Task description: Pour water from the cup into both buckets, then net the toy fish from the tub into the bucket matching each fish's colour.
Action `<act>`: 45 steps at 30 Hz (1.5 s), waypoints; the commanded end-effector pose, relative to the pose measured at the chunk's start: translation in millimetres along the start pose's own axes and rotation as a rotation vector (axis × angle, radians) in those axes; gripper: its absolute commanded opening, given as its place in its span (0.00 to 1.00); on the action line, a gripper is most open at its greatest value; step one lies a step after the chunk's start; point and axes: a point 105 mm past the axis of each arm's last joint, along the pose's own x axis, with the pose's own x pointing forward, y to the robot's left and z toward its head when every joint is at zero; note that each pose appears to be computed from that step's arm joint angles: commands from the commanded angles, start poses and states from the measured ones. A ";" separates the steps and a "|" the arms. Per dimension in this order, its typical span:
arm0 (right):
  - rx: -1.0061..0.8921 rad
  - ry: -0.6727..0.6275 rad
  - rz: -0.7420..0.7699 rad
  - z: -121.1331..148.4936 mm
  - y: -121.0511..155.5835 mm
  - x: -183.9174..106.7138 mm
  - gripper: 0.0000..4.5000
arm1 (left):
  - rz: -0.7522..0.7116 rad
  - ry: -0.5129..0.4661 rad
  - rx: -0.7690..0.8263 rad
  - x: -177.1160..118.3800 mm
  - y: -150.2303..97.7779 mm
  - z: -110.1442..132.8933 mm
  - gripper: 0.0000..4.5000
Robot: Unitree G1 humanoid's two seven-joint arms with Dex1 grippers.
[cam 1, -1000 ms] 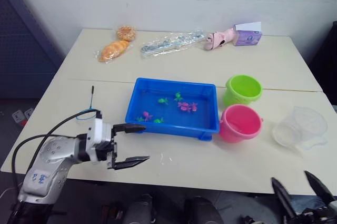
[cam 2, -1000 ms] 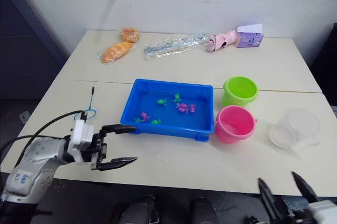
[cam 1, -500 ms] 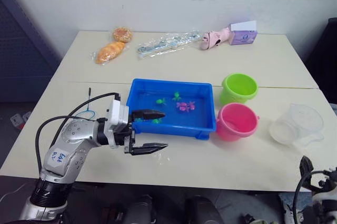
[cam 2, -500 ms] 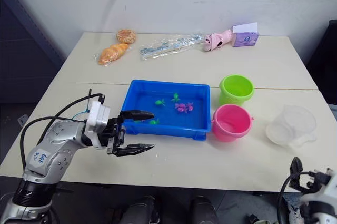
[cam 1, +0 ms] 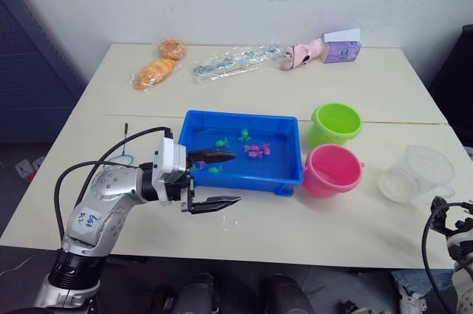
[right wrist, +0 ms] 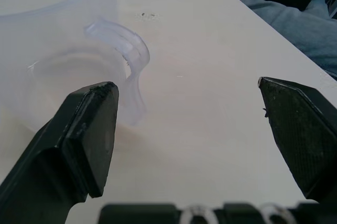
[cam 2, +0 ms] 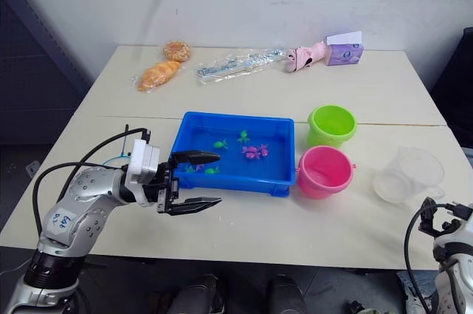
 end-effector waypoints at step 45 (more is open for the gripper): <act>0.083 -0.303 0.246 120.9 30.9 -3.5 0.01 | -0.027 -0.001 0.010 1.4 9.9 -0.8 1.00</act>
